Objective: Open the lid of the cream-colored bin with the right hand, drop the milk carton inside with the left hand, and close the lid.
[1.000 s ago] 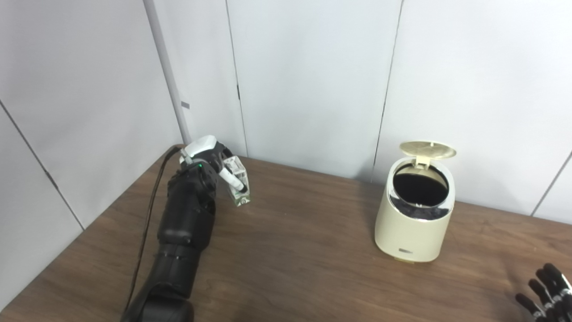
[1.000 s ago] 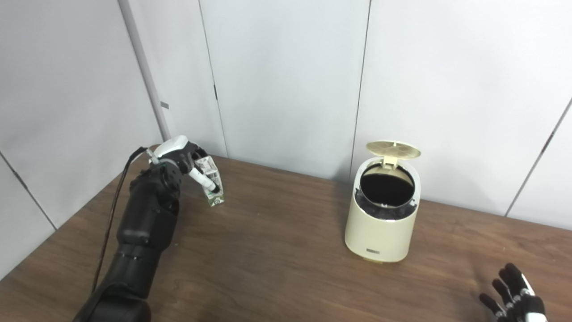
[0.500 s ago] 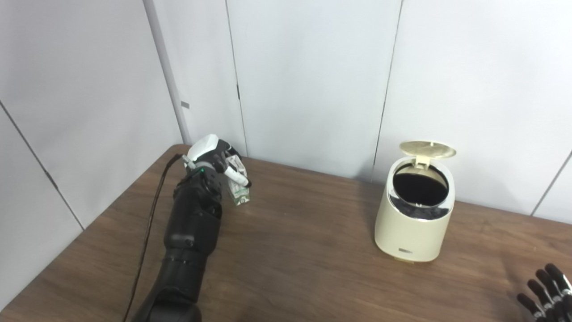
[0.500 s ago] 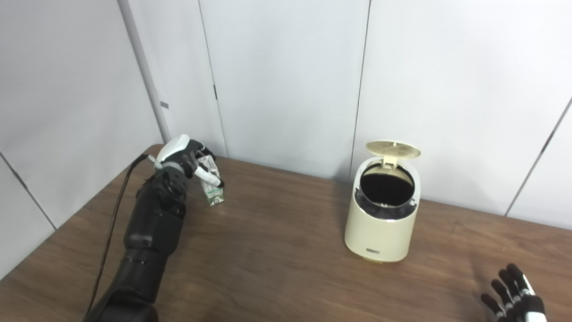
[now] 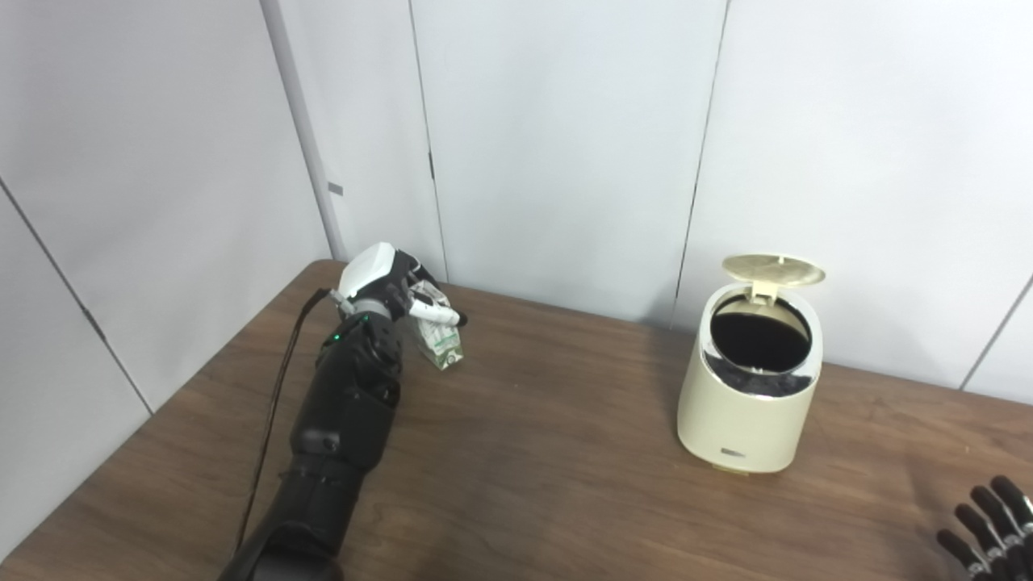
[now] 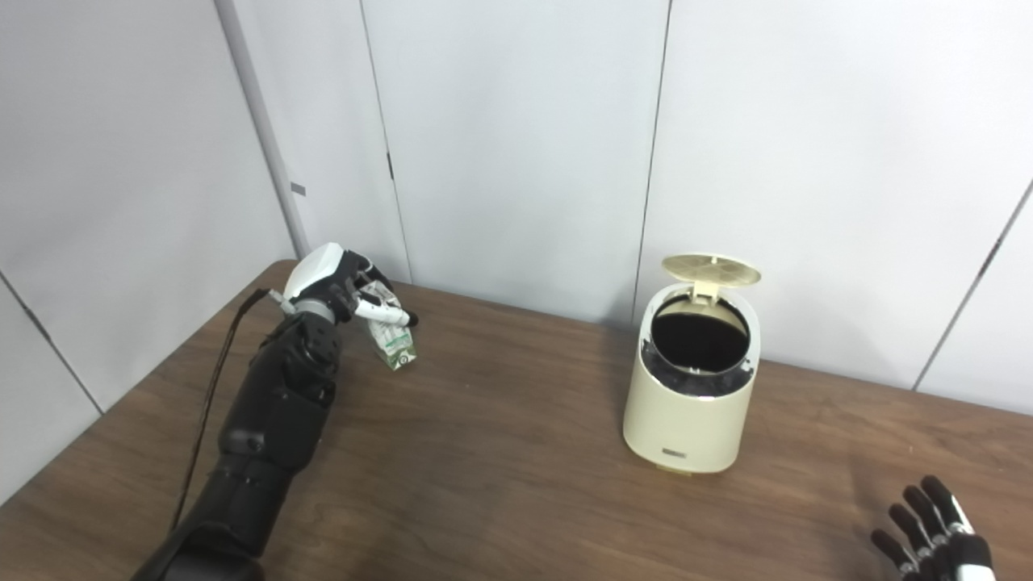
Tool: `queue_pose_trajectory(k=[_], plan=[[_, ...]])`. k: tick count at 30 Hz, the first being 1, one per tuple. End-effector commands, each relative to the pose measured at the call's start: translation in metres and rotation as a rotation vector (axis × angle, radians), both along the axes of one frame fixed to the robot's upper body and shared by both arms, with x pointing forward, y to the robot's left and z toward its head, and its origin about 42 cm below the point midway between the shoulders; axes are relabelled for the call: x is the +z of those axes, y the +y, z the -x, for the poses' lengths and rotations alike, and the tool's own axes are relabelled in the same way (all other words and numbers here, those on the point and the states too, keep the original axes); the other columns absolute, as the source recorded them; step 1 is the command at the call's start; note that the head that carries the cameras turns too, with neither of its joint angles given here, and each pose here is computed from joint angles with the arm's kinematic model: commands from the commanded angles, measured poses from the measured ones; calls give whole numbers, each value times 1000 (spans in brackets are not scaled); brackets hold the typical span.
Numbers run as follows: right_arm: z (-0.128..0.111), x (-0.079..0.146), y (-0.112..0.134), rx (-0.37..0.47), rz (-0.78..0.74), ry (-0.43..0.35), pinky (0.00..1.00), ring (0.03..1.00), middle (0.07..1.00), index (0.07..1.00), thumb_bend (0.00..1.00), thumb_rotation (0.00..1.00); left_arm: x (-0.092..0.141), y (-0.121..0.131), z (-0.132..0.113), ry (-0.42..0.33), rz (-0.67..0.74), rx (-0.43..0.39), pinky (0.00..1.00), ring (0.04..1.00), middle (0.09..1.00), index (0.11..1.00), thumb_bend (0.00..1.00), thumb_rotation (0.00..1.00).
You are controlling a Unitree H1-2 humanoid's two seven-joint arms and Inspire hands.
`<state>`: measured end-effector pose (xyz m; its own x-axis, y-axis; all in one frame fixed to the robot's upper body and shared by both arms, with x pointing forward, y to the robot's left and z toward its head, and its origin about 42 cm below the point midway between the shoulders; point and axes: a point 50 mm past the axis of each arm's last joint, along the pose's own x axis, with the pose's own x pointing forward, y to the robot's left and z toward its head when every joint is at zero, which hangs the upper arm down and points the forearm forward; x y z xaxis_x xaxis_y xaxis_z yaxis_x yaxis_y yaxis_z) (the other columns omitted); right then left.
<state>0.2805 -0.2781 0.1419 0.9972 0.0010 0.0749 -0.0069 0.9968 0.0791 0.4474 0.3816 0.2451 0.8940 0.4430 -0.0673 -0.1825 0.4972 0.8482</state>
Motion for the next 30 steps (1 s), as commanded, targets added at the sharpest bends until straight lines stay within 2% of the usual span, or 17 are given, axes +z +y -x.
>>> queue_pose_trajectory(k=[1,6,8,10,16,24,30], plan=[[-6,16,-1,19,7,-63,869,938,945,931,550,923,32,10,-1,-102,-57,21,420,431,505,478,503,0],[-6,16,-1,24,-5,-65,882,941,949,937,538,929,30,9,4,-135,-52,27,408,422,510,477,502,0],[-6,15,-1,21,-2,-66,871,937,946,934,541,927,32,8,6,-145,-47,24,347,428,501,475,481,0],[-7,15,-1,19,0,-67,848,926,936,925,557,921,36,6,9,-158,-48,18,347,441,498,465,478,0],[-8,14,0,21,-3,-61,857,933,943,934,580,922,50,-1,20,-232,-49,-21,346,443,494,463,477,0],[-9,10,3,5,-22,-50,907,947,951,937,549,908,71,-27,39,-362,-90,-117,371,447,494,479,479,0],[-14,4,3,10,-13,-55,922,957,961,957,504,937,80,-59,59,-496,-79,-190,383,436,499,455,478,0]])
